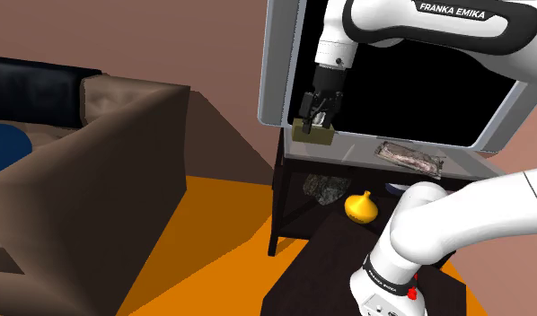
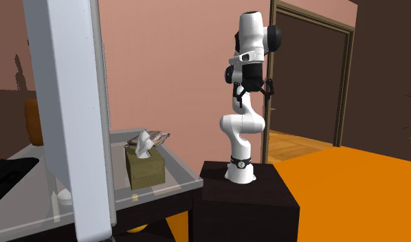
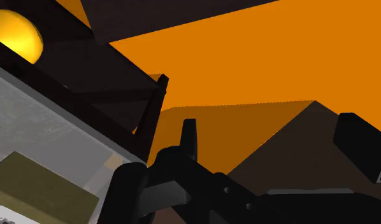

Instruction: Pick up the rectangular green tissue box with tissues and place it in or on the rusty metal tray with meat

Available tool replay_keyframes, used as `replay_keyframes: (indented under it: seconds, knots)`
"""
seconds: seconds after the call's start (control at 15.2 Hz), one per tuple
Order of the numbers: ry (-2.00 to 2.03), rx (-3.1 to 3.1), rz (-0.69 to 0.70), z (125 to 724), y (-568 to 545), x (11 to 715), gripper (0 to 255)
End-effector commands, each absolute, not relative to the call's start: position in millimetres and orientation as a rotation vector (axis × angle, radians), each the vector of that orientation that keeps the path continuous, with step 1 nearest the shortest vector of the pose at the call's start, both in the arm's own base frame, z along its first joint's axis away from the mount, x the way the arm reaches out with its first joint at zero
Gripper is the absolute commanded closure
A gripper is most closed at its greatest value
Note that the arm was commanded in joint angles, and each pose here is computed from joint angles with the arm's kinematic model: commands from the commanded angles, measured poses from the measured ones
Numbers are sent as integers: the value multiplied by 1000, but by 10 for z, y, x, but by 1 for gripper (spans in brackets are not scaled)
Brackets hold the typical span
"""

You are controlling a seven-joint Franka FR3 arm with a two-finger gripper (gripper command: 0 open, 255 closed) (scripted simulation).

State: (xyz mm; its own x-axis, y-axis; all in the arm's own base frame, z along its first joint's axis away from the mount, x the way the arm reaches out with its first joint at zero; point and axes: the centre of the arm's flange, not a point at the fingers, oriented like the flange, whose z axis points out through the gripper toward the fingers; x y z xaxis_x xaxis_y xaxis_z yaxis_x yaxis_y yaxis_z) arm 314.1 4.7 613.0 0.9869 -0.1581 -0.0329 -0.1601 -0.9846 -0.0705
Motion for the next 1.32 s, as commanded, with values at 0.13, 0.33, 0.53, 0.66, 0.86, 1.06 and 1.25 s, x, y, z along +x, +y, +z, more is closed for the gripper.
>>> replay_keyframes:
  seconds: [0.13, 0.33, 0.53, 0.66, 0.86, 1.06, 1.25]
  knots:
    - [198, -3101, 59, 6029, -132, 3206, 0]
    - [125, -3163, 85, 5888, -403, 3312, 0]
    - [48, -3223, 113, 5760, -676, 3429, 0]
    - [-5, -3262, 131, 5682, -858, 3513, 0]
    - [-86, -3318, 160, 5576, -1131, 3650, 0]
    - [-171, -3372, 190, 5483, -1403, 3798, 0]
    - [-259, -3423, 221, 5402, -1672, 3958, 0]
